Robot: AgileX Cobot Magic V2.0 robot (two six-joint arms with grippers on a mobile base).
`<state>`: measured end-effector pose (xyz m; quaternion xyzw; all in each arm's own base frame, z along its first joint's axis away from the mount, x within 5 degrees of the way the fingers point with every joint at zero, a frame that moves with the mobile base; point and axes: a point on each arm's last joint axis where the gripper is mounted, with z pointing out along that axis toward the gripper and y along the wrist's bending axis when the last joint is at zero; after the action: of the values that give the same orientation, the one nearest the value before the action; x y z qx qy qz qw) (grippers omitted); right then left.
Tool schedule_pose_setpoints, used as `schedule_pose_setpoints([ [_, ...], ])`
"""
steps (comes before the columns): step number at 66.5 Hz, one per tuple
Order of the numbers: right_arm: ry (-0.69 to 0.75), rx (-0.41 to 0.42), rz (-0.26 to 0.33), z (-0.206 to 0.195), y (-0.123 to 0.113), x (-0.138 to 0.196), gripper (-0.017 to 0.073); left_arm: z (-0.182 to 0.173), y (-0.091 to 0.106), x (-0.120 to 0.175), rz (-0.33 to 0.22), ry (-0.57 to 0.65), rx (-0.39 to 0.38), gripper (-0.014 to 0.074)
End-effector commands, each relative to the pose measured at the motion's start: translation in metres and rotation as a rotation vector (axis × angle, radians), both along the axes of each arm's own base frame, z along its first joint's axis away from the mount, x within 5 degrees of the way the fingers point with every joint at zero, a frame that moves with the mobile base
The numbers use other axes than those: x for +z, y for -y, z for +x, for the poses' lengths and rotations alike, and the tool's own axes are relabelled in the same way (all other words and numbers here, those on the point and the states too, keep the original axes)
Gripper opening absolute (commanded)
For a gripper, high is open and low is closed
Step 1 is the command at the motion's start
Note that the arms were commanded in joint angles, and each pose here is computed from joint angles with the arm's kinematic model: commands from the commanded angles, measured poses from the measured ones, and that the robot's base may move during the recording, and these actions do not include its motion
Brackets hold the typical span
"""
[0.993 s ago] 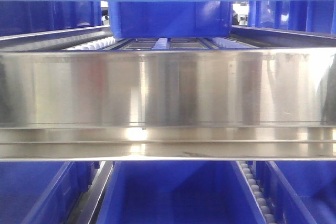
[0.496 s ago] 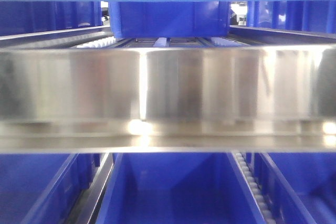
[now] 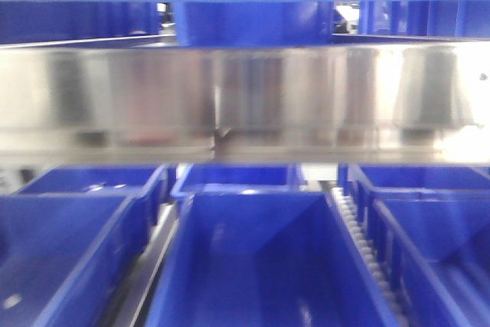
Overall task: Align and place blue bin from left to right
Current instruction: 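Drive the base away from the rack holding the bin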
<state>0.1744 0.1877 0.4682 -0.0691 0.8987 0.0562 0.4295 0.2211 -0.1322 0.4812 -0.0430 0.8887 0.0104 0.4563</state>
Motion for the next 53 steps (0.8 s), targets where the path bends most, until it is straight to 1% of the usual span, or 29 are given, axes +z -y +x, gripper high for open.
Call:
schedule_pose_setpoints([
  [1,0.046,0.093,0.077,-0.0045,-0.0123,0.0067,-0.0162,-0.0032,0.0144,0.0082,-0.083,0.055,-0.099,-0.0111],
  [53,0.046,0.093,0.077,-0.0045,-0.0123,0.0067,-0.0162,-0.0031,0.0141,0.0083,-0.081,0.058,-0.098,-0.0111],
])
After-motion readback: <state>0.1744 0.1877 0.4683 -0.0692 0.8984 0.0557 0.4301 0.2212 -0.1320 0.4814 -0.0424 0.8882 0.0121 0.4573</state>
